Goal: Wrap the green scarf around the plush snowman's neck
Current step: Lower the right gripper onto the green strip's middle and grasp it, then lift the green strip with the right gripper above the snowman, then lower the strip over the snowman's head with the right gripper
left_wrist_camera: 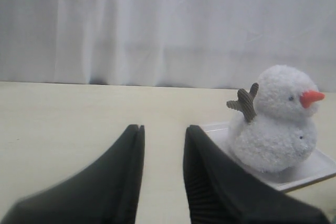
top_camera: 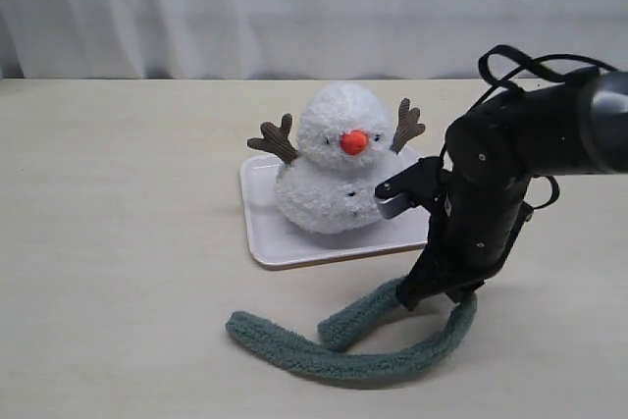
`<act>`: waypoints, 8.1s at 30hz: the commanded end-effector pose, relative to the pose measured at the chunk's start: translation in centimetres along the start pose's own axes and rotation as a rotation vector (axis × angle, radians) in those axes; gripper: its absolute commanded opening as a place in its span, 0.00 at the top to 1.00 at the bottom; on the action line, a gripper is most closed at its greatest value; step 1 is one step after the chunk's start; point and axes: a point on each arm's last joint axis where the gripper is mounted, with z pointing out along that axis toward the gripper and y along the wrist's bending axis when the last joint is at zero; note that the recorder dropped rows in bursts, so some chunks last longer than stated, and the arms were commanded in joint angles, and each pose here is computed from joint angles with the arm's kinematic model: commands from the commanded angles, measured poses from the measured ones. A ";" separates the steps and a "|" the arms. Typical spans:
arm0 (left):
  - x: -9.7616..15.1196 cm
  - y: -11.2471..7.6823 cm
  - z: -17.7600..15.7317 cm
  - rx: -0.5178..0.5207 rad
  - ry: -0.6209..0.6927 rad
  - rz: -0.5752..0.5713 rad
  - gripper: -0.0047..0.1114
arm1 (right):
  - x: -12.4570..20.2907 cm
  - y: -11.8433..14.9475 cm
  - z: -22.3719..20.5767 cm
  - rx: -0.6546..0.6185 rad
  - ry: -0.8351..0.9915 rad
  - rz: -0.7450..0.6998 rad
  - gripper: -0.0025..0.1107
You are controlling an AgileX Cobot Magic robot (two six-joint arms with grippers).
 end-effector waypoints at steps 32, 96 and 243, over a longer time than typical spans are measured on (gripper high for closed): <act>0.3 0.0 0.0 -0.002 0.029 0.005 0.73 | 7.2 -0.5 -25.5 0.226 -1.035 -0.530 0.94; 0.3 0.0 0.0 -0.002 0.030 0.008 0.73 | -3.0 -2.2 -19.6 0.696 -1.051 -0.922 0.94; 0.4 0.0 0.0 -0.002 0.031 0.008 0.73 | -6.9 -1.9 -9.3 0.395 -0.971 -0.782 0.21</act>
